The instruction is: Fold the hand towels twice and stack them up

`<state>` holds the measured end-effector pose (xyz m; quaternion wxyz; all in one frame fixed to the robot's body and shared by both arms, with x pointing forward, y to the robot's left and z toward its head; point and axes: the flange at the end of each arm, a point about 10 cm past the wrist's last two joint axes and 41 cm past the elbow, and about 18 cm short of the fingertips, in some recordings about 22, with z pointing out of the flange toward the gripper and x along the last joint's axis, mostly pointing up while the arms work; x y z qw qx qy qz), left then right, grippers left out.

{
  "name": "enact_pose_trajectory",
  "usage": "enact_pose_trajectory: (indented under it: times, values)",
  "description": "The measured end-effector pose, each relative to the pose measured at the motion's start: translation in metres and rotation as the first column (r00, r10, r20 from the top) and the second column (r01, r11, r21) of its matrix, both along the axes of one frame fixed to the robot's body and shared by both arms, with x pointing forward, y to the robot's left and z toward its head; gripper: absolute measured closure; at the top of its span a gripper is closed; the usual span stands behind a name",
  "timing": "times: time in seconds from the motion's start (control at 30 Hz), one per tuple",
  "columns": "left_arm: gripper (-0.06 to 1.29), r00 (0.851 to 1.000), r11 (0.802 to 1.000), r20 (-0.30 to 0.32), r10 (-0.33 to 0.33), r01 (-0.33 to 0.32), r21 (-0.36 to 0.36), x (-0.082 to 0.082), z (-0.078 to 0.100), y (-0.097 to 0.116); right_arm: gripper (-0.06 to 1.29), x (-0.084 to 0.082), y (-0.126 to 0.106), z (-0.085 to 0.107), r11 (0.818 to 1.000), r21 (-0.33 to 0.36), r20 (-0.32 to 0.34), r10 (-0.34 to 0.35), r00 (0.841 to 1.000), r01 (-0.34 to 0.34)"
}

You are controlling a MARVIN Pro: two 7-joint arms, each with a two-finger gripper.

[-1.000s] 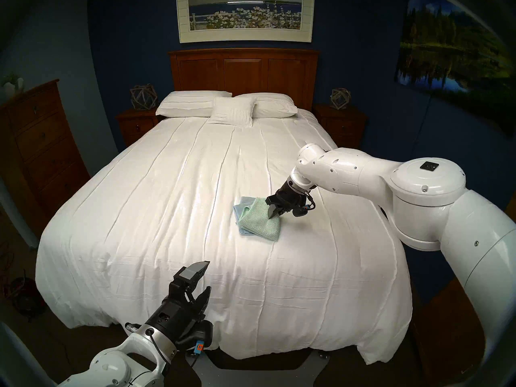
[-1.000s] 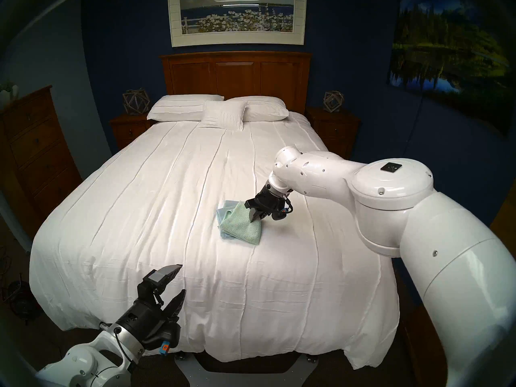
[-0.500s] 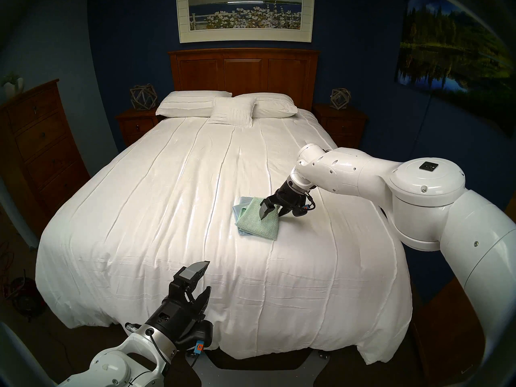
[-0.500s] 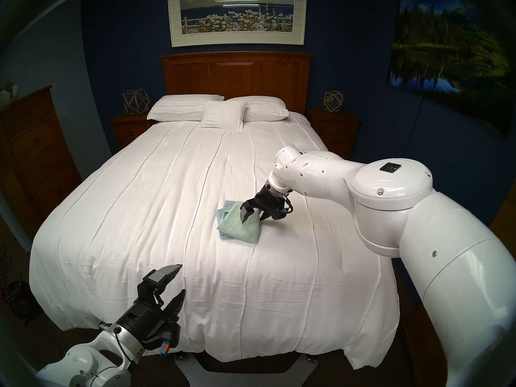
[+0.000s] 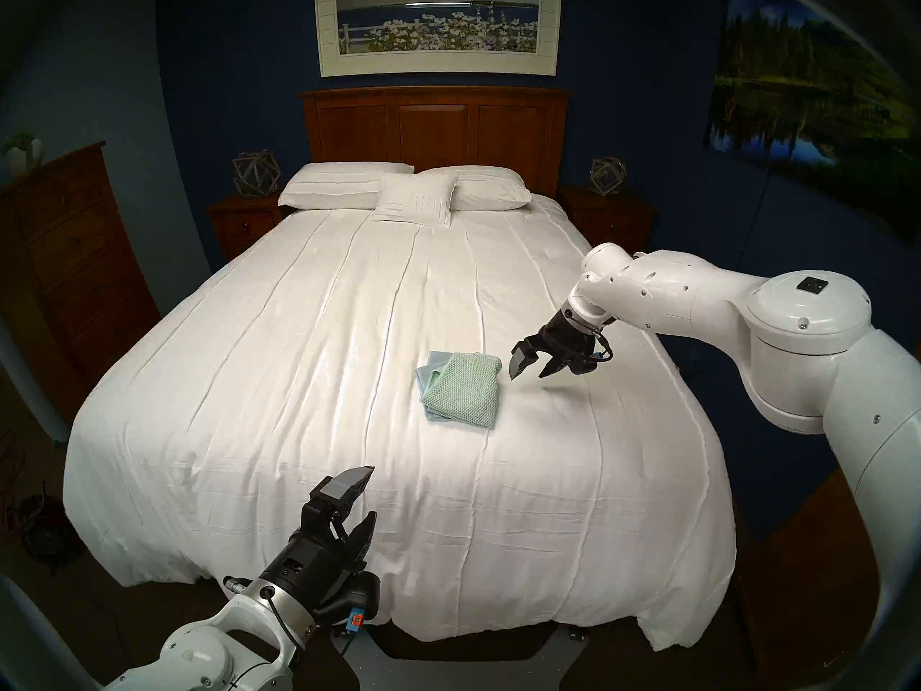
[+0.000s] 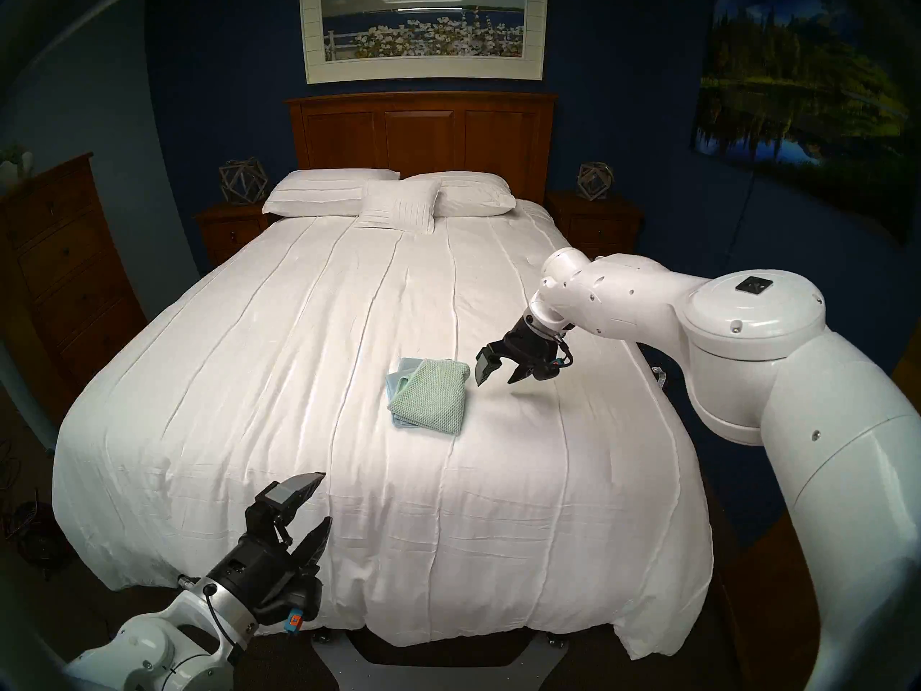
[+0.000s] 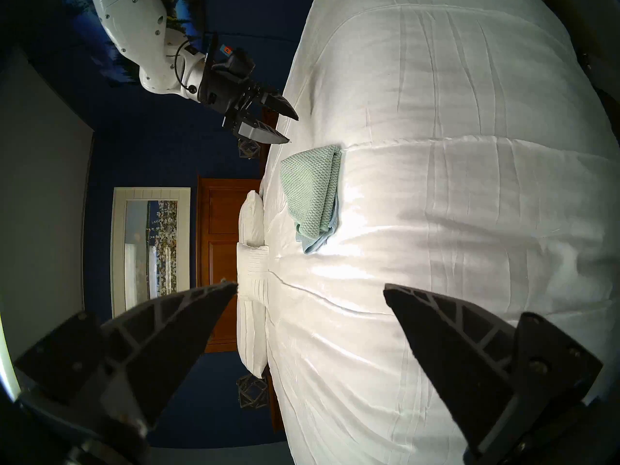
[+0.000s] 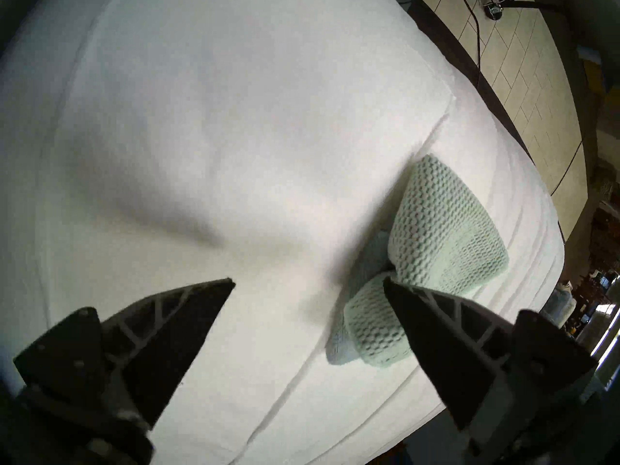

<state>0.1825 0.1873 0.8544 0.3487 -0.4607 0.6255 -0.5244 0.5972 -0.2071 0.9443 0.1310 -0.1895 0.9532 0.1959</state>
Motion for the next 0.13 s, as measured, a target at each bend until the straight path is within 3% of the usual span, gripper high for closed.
enact_pose_trajectory:
  times: [0.13]
  values:
    - [0.01,1.0,1.0,0.001,0.0,0.0,0.0,0.0004,0.0002,0.0,0.01,-0.0027,-0.0153,0.0077,0.998,0.057,-0.009,-0.016,1.0,0.016]
